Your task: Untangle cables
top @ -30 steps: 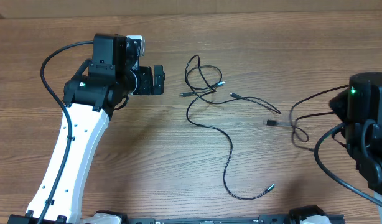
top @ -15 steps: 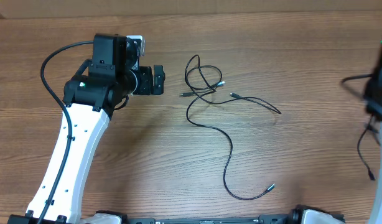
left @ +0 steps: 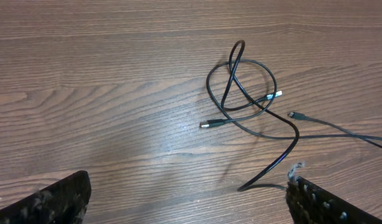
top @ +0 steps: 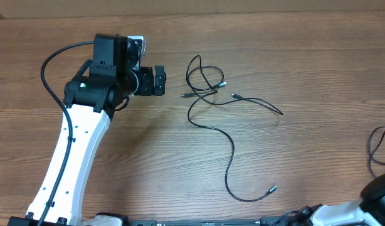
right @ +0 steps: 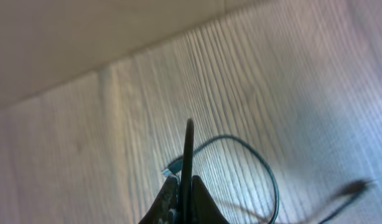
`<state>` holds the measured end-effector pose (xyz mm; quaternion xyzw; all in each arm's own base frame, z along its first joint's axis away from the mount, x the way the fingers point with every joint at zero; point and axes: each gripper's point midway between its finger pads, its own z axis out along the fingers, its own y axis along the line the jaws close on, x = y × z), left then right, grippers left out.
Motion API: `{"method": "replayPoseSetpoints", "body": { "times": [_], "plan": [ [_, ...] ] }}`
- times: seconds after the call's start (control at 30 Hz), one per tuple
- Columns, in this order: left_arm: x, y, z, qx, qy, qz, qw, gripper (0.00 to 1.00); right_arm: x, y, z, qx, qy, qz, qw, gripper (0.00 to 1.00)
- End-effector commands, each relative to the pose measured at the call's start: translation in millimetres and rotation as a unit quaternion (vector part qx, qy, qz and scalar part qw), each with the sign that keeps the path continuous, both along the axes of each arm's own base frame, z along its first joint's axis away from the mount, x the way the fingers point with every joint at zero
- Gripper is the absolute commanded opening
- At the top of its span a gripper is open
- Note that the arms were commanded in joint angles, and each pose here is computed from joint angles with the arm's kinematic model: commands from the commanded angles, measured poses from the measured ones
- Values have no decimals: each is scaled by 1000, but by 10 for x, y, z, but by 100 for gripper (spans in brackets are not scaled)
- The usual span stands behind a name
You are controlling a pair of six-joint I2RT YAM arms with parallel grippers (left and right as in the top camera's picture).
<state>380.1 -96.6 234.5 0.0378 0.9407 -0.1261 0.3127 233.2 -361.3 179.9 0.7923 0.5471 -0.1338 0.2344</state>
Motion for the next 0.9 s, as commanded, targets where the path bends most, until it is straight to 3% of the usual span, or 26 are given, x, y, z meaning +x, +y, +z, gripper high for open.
{"method": "replayPoseSetpoints", "body": {
  "times": [0.0,0.2,0.33,0.53,0.63,0.7,0.87],
  "plan": [
    [-9,9,102,-3,-13,5,1000,100,58,-69,-324,61,-32,3,998,4],
    [-9,9,102,-3,-13,5,1000,100,-238,-343,-483,67,-35,-42,996,4],
    [-9,9,102,-3,-13,5,1000,100,-388,-436,-494,88,-79,-59,991,12],
    [-9,9,102,-3,-13,5,1000,100,-300,-371,-486,136,-156,-41,978,100],
    [-9,9,102,-3,-13,5,1000,100,-193,-265,-483,156,-168,-4,973,100],
    [-9,9,102,-3,-13,5,1000,100,-81,-182,-464,161,-168,65,970,100],
    [-9,9,102,-3,-13,5,1000,100,-169,71,-514,208,-146,65,965,100]
  ]
}}
